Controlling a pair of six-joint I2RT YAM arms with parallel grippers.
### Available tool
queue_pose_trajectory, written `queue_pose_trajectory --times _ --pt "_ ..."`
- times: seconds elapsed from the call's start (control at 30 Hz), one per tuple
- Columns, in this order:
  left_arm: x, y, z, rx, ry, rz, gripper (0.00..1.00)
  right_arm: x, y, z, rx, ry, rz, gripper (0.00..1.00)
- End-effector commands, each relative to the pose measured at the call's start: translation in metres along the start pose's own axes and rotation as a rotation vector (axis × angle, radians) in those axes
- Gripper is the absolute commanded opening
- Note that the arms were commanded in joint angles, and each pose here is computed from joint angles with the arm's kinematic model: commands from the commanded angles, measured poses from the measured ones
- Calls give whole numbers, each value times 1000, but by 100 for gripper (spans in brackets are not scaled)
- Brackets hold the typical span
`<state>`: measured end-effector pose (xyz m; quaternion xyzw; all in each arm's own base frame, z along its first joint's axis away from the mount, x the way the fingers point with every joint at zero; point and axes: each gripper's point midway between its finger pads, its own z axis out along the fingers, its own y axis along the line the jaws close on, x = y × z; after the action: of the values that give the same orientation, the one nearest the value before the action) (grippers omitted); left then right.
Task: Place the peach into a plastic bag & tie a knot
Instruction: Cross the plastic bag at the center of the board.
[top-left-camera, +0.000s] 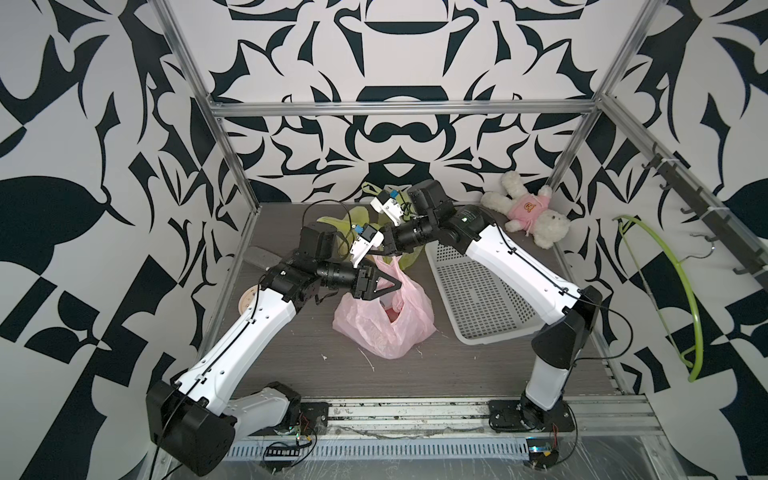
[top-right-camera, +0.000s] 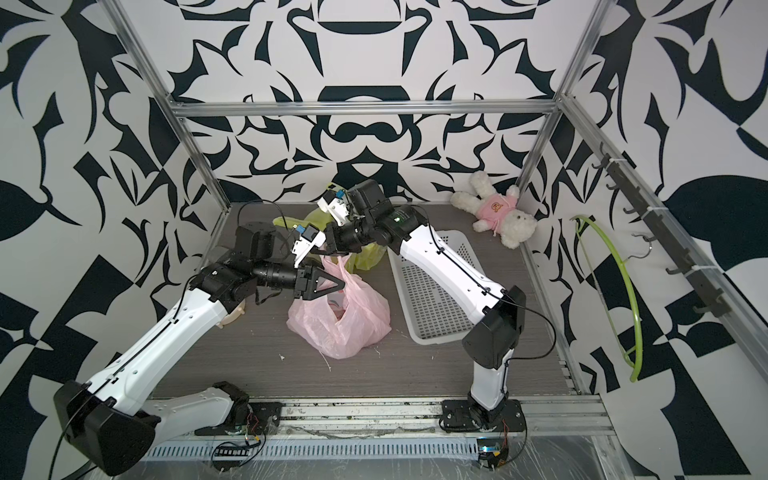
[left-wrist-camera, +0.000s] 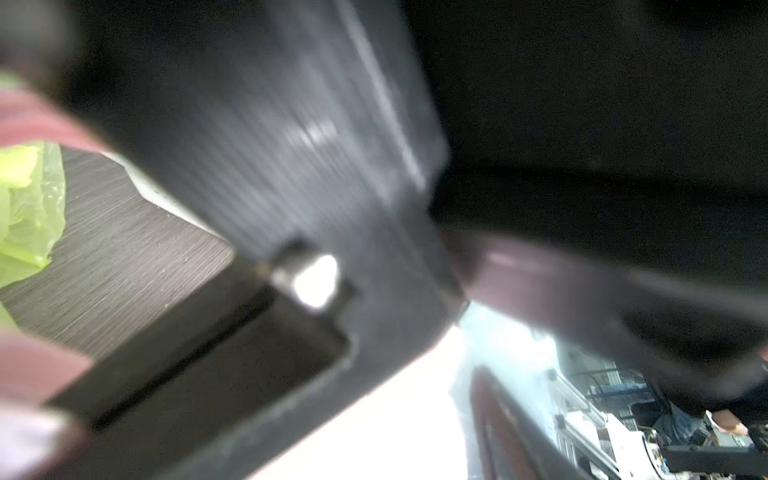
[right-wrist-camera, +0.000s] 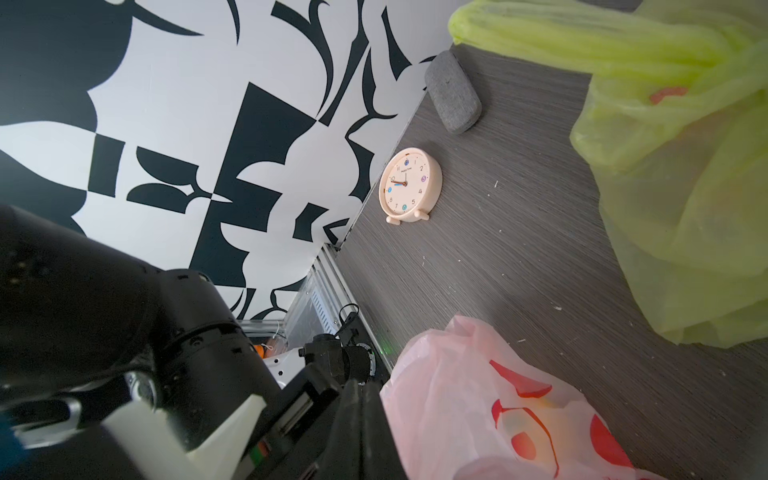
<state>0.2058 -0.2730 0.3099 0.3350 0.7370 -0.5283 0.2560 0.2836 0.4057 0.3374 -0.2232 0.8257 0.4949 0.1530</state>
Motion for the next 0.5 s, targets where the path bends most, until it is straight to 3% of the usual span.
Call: queue_pose_trajectory --times 0.0,0.2,0.47 --pt "-10 -3 2 30 -34 22 60 -9 22 -9 -16 -84 -27 0" --pt "-18 -3 6 63 -60 12 56 -6 12 2 -2 -109 22 0" --pt "-18 7 9 33 -78 -9 42 -7 13 -4 0 -166 51 0"
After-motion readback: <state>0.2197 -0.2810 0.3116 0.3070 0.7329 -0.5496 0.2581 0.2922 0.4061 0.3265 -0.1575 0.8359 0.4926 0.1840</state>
